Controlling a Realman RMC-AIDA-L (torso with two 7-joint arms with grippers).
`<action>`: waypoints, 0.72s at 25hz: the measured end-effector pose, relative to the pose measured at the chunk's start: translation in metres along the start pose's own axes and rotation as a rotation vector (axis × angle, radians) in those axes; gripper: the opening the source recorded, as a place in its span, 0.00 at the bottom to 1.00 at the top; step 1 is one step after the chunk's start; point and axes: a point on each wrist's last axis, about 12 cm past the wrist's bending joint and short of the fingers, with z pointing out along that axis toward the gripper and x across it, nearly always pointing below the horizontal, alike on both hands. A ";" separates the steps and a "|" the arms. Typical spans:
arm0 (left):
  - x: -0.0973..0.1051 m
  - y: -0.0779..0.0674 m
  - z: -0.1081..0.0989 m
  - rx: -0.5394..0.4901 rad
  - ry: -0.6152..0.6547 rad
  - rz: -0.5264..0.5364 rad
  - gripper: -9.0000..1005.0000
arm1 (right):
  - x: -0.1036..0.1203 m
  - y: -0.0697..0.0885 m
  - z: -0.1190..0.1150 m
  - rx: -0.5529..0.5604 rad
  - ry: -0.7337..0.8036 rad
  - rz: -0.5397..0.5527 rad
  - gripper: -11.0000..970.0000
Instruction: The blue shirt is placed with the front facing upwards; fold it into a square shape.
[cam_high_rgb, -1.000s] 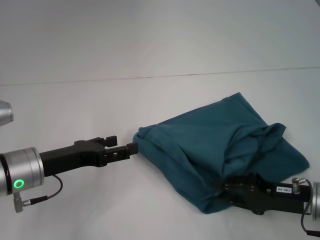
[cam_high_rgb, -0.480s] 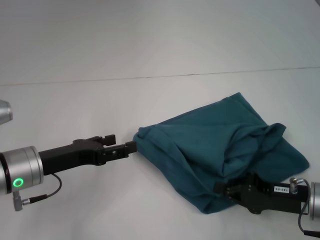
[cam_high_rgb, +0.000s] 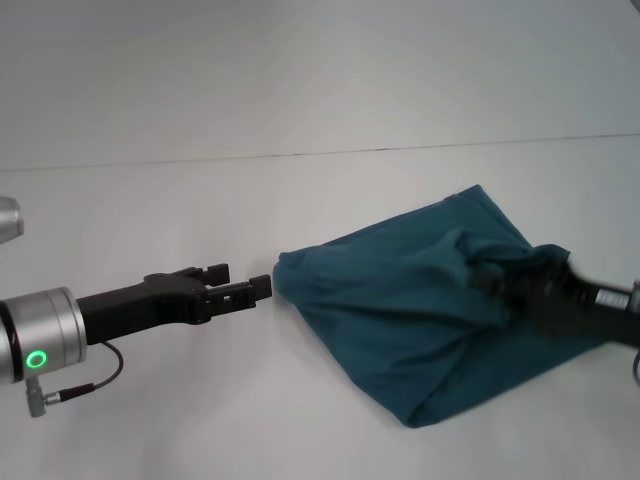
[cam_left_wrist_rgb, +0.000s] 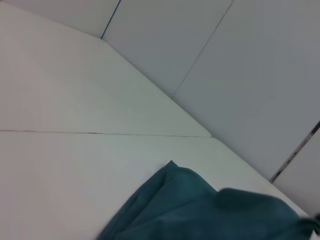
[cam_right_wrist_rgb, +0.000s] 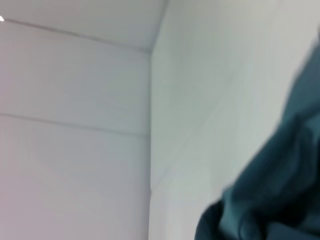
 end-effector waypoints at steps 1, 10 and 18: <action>0.000 0.000 0.000 0.000 0.000 -0.001 0.88 | -0.005 0.002 -0.001 0.000 -0.018 -0.018 0.04; -0.003 0.001 0.001 -0.008 -0.006 -0.021 0.88 | -0.038 0.008 -0.002 0.068 -0.163 -0.124 0.05; -0.008 0.002 0.004 -0.020 -0.012 -0.016 0.88 | -0.061 0.018 0.005 0.112 -0.226 -0.197 0.05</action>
